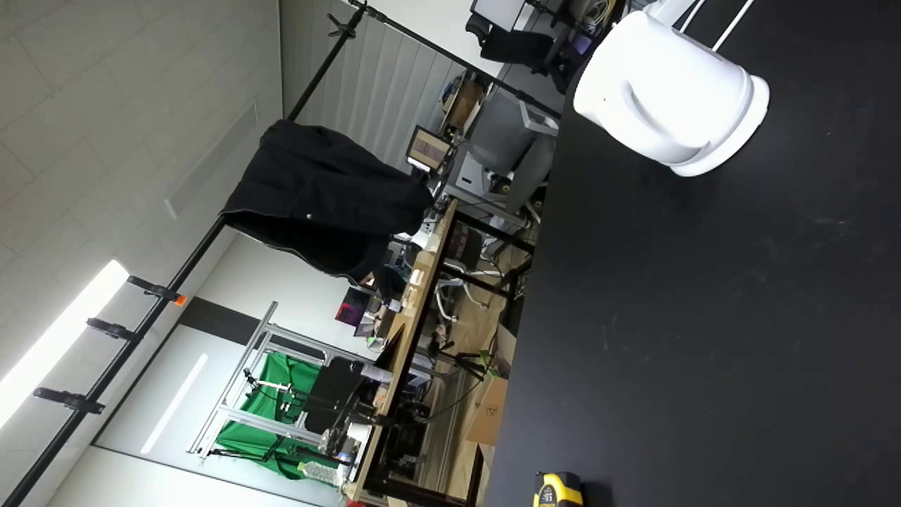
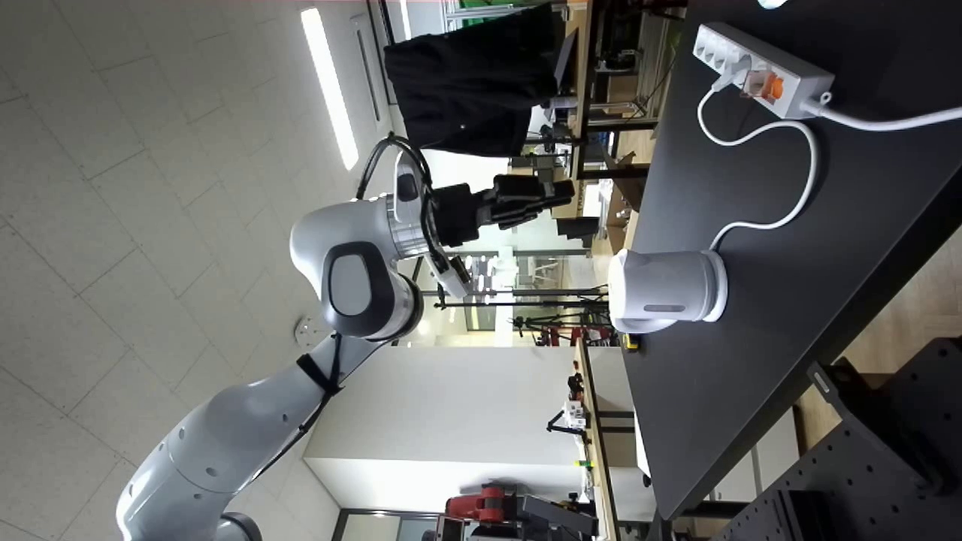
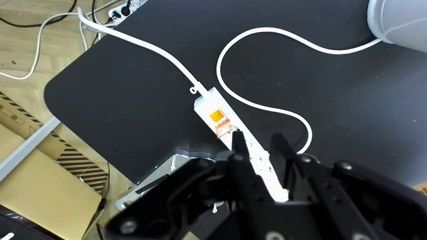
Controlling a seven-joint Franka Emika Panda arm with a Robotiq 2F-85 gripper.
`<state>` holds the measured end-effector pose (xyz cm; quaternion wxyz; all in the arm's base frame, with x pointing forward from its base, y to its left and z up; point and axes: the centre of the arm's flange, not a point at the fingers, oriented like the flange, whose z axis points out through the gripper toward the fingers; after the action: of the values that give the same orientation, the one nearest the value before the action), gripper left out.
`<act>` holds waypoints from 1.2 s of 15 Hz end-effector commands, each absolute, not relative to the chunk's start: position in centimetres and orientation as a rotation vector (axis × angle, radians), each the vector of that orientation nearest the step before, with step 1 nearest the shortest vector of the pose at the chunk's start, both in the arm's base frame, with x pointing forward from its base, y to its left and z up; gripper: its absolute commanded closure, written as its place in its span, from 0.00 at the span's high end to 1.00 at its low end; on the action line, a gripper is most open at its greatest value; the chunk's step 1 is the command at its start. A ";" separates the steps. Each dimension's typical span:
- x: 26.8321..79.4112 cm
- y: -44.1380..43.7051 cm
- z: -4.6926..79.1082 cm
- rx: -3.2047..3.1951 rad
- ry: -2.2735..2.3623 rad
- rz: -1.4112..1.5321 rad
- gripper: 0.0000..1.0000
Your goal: Turn on the main adapter switch
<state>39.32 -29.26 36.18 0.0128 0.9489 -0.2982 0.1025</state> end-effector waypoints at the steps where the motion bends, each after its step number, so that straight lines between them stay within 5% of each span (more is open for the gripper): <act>1: 39.3 -29.3 36.2 2.957 -0.930 0.319 0.07; 3: 41.3 -30.0 34.4 2.918 -0.916 0.312 0.00; 18: 52.4 -37.5 17.5 2.733 -1.096 0.095 0.00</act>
<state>50.12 -35.94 18.95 0.0917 0.9319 -0.3477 0.0472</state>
